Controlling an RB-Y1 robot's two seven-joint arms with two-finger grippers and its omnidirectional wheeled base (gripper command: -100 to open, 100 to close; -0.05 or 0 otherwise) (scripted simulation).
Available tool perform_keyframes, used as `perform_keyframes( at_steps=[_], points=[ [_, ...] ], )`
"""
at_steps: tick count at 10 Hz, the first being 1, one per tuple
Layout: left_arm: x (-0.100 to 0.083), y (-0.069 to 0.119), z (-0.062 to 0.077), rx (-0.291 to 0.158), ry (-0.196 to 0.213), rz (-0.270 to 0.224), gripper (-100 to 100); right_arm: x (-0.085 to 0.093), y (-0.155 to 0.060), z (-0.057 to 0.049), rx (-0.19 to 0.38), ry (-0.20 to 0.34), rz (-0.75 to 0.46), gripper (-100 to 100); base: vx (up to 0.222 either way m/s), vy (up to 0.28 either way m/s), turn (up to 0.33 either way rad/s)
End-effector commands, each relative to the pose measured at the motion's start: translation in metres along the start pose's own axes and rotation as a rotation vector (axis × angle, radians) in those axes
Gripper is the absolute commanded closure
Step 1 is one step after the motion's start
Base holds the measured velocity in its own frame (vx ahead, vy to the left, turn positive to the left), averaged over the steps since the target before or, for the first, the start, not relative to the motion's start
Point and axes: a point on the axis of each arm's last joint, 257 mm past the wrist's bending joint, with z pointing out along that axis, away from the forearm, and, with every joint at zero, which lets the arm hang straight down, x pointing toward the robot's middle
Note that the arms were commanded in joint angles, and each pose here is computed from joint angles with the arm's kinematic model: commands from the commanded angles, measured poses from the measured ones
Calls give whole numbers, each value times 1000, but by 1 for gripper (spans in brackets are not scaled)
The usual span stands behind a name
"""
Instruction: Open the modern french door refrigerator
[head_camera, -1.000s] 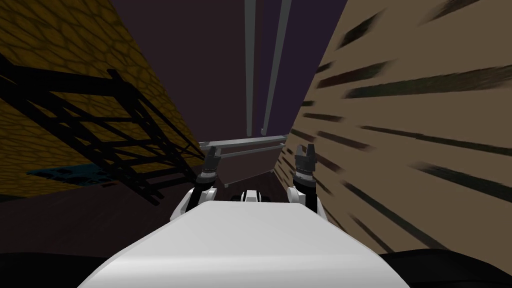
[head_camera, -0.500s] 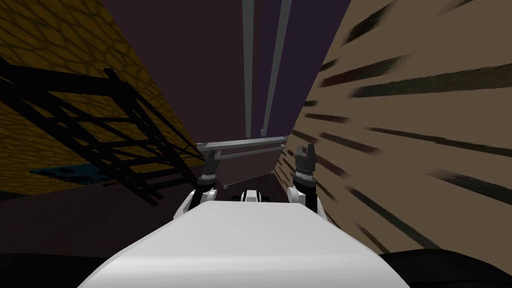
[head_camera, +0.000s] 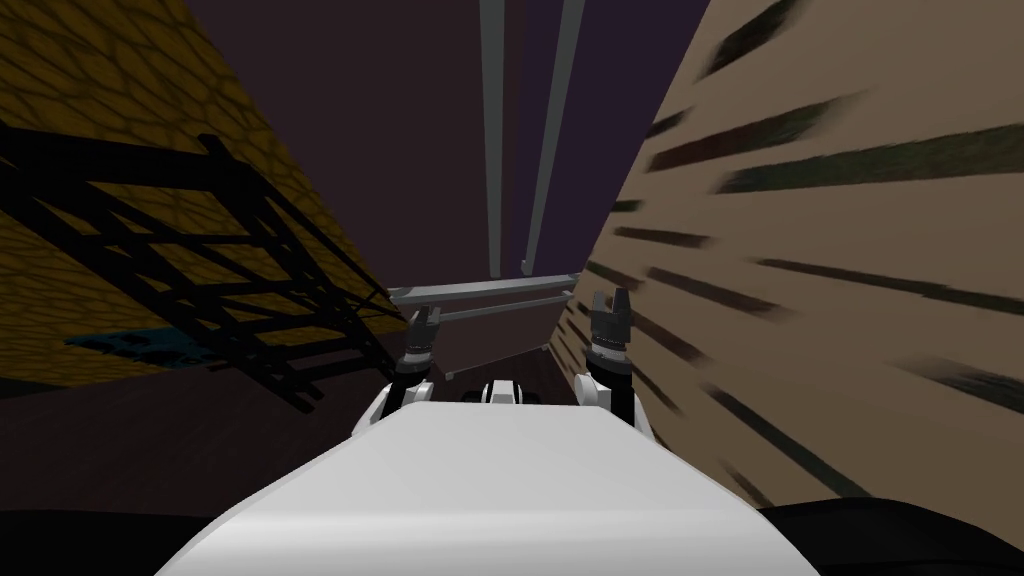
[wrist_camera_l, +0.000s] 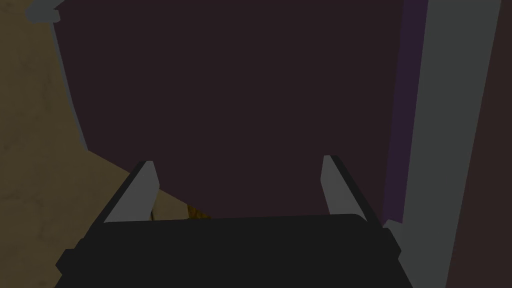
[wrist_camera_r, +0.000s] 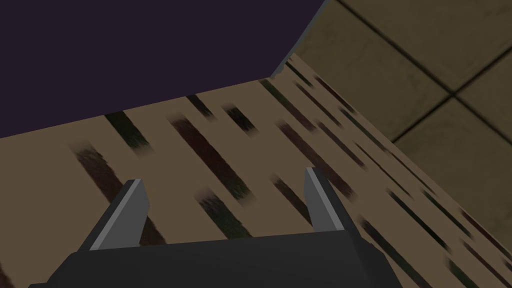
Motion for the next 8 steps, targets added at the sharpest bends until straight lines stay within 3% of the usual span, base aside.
perform_keyframes(
  at_steps=[1,8],
  points=[
    [-2,15,-11,-17,-13,-13,-100,0,0,0,0,0,0,0,48,-31,20],
    [-16,55,-48,-70,-64,-49,-100,0,0,0,0,0,0,0,54,-27,30]
  ],
)
